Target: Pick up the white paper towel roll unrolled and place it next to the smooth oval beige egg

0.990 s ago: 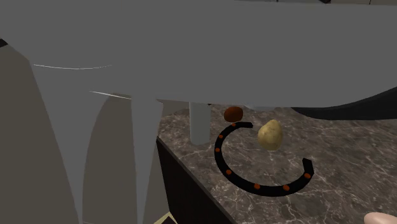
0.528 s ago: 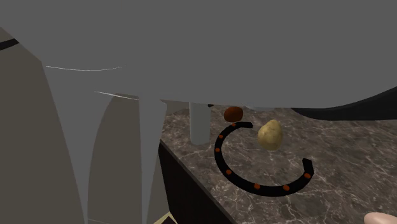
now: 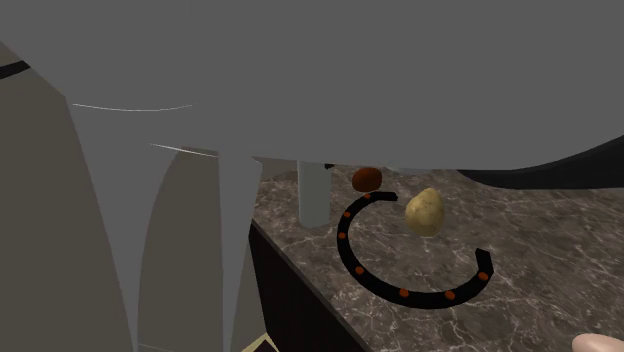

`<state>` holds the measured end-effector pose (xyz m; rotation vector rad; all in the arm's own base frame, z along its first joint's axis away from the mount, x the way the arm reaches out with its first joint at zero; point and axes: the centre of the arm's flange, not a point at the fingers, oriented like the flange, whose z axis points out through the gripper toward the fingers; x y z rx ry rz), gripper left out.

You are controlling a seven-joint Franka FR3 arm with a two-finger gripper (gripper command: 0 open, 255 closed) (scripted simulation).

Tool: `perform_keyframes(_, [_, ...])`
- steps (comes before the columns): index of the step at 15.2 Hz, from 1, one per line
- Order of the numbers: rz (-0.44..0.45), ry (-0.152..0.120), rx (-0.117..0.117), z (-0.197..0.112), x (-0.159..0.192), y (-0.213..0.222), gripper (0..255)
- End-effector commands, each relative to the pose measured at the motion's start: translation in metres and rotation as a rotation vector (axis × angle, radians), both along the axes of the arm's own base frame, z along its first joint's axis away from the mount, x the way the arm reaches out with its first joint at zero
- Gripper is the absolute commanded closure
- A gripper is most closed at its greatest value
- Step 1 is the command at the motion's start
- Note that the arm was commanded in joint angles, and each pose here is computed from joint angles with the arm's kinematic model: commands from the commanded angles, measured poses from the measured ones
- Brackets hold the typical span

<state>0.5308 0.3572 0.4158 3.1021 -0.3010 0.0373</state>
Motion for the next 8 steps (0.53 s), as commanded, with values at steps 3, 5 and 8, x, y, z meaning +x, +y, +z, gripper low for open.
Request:
perform_keyframes(3, [0.000, 0.000, 0.000, 0.000, 0.000, 0.000, 255])
perform_keyframes(5, [0.000, 0.000, 0.000, 0.010, 0.000, 0.000, 255])
perform_keyframes(8, [0.000, 0.000, 0.000, 0.026, 0.000, 0.000, 255])
